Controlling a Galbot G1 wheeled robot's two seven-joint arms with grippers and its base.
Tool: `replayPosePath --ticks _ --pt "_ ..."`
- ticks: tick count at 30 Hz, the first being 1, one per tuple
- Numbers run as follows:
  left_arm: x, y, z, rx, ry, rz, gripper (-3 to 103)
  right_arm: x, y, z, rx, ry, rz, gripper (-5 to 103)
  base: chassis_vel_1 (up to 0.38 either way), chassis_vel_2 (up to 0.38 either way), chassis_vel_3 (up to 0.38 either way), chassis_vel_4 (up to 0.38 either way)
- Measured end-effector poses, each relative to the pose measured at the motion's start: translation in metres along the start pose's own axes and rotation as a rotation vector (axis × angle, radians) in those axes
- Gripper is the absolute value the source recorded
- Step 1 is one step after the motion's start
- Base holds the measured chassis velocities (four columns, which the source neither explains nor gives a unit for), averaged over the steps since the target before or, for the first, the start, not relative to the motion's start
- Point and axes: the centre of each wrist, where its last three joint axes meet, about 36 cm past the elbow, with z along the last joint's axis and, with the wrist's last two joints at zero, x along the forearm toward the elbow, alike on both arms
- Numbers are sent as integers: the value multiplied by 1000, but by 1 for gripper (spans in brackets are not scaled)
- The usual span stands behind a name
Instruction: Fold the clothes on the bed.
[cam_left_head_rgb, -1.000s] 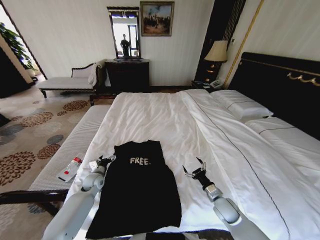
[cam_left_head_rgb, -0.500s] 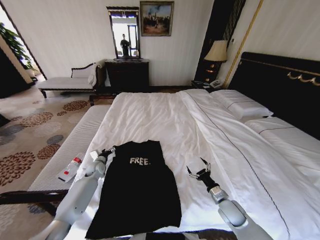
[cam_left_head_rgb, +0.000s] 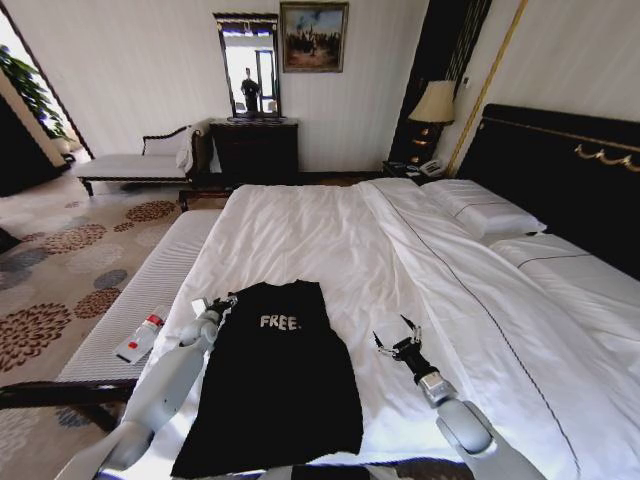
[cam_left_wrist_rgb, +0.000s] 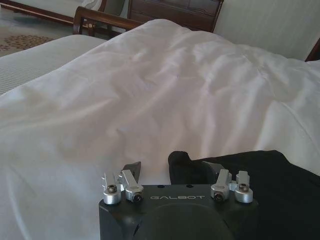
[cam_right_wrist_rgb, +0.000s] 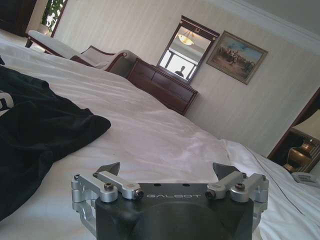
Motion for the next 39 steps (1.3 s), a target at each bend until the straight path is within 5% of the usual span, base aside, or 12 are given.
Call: replayPosePath --ticks 11,15,17,22,26,28,29,31,39 --pt "-11 -7 4 -41 21 17 47 2 -2 0 0 5 5 100 0 0 0 0" --pt "-11 -7 3 -51 17 17 26 -3 -1 1 -7 1 4 100 0 0 0 0" --pt "-11 -7 3 -55 16 16 26 -6 0 2 -9 -1 7 100 0 0 0 0" --pt "-10 -7 0 -61 13 10 4 -21 0 4 -32 -3 15 100 0 0 0 0" --pt "-8 -7 -3 -63 6 11 2 -47 3 -5 -164 24 4 100 0 0 0 0" --pt "-6 -7 -5 -59 -2 24 2 -72 3 -23 -411 111 -29 100 0 0 0 0" --pt "-6 -7 -5 -59 -2 24 2 -72 3 -23 -411 111 -29 100 0 0 0 0" --pt "-4 -8 -7 -48 -10 48 2 -101 -1 -36 -564 147 -67 100 0 0 0 0" --pt "3 -7 -11 -47 -28 72 2 -192 8 -23 -563 147 -192 100 0 0 0 0"
